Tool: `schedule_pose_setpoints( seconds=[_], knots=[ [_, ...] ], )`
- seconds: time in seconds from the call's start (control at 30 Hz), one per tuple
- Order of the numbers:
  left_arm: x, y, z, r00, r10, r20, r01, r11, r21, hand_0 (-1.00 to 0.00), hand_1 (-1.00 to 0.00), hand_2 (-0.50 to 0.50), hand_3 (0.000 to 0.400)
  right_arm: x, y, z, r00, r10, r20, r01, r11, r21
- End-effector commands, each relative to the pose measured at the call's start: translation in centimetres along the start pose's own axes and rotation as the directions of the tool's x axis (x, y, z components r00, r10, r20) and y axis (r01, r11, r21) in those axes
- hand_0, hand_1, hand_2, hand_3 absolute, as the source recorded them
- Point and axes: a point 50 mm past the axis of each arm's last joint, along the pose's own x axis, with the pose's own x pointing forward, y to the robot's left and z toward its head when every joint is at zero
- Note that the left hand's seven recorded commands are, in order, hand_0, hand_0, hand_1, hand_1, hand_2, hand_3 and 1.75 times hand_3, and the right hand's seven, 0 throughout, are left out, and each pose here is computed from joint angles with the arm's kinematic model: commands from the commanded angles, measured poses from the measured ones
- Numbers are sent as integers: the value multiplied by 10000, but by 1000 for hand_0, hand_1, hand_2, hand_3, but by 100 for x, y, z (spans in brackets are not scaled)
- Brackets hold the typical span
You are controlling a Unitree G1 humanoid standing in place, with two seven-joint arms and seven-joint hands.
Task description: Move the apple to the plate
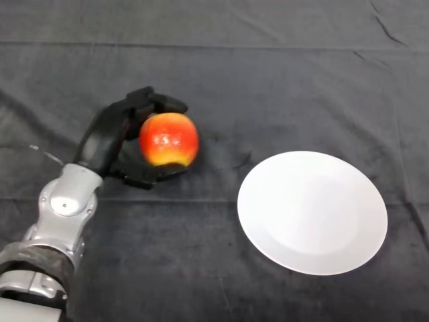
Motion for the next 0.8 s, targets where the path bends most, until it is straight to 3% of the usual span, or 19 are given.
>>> schedule_pose_setpoints(
  seconds=[0.03, 0.4, 0.8],
  knots=[
    [194, 2, 326, 9879, -194, 1540, 109, 9984, 561, -1000, -1000, 0, 400, 28, 76, 77, 9992, 232, 312, -234, 9997, 60],
    [287, -390, 519, 9567, -981, 2740, 877, 9949, 503, -1000, -1000, 0, 400, 28, 76, 77, 9992, 233, 312, -235, 9997, 67],
    [341, -704, 578, 9339, -2305, 2732, 2181, 9730, 752, -1000, -1000, 0, 400, 28, 76, 78, 9992, 235, 313, -237, 9997, 77]
  ],
)
